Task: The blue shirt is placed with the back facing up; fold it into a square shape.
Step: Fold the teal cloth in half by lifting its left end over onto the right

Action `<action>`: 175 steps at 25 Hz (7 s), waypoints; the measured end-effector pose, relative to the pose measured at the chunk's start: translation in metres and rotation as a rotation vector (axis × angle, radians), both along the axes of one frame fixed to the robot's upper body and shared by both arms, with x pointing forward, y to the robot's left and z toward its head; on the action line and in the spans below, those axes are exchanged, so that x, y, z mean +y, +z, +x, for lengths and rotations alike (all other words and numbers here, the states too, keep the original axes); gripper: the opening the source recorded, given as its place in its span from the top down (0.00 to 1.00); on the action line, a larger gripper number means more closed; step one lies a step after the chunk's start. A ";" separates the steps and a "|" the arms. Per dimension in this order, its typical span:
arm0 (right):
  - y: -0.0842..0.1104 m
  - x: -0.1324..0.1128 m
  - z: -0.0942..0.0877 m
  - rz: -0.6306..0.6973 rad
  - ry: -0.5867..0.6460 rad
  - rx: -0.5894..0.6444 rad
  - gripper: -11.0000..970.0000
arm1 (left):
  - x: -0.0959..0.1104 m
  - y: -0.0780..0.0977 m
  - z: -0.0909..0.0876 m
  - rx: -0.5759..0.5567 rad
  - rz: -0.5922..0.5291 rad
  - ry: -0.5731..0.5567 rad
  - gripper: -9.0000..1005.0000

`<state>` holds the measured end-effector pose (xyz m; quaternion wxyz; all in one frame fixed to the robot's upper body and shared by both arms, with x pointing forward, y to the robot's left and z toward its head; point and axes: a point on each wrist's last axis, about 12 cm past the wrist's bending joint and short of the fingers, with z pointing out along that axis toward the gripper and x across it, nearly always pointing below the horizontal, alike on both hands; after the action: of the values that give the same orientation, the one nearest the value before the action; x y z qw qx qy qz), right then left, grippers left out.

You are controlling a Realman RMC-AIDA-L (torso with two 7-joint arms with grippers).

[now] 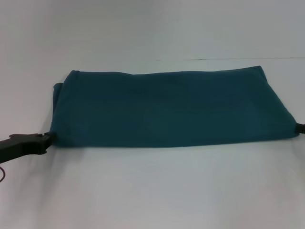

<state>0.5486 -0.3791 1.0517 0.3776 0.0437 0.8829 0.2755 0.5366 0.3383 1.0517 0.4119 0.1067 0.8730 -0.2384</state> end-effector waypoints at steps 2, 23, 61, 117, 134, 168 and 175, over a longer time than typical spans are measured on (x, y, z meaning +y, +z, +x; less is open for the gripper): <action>-0.001 -0.003 -0.005 0.010 -0.003 -0.004 0.99 | 0.001 0.000 -0.001 0.000 0.001 0.002 0.86; -0.002 0.008 -0.029 0.099 0.105 -0.111 0.99 | 0.020 0.001 -0.019 0.027 0.013 0.047 0.81; 0.061 0.019 0.014 0.139 0.258 -0.283 0.05 | 0.012 0.005 -0.013 0.307 -0.271 0.107 0.08; 0.062 0.015 0.018 0.119 0.232 -0.288 0.05 | -0.002 0.016 0.027 0.266 -0.151 0.105 0.09; 0.059 0.019 0.019 0.117 0.236 -0.285 0.05 | 0.003 0.014 0.027 0.252 -0.141 0.138 0.74; 0.054 0.067 0.040 0.137 0.269 -0.288 0.05 | 0.126 0.043 -0.063 0.155 -0.075 0.462 0.96; 0.045 0.059 0.028 0.124 0.258 -0.285 0.05 | 0.063 0.075 -0.027 0.001 -0.293 0.101 0.96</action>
<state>0.5767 -0.3205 1.0964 0.4567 -0.0861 0.8002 0.3790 0.5100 0.4009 1.1268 0.4342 0.0013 0.8333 -0.3422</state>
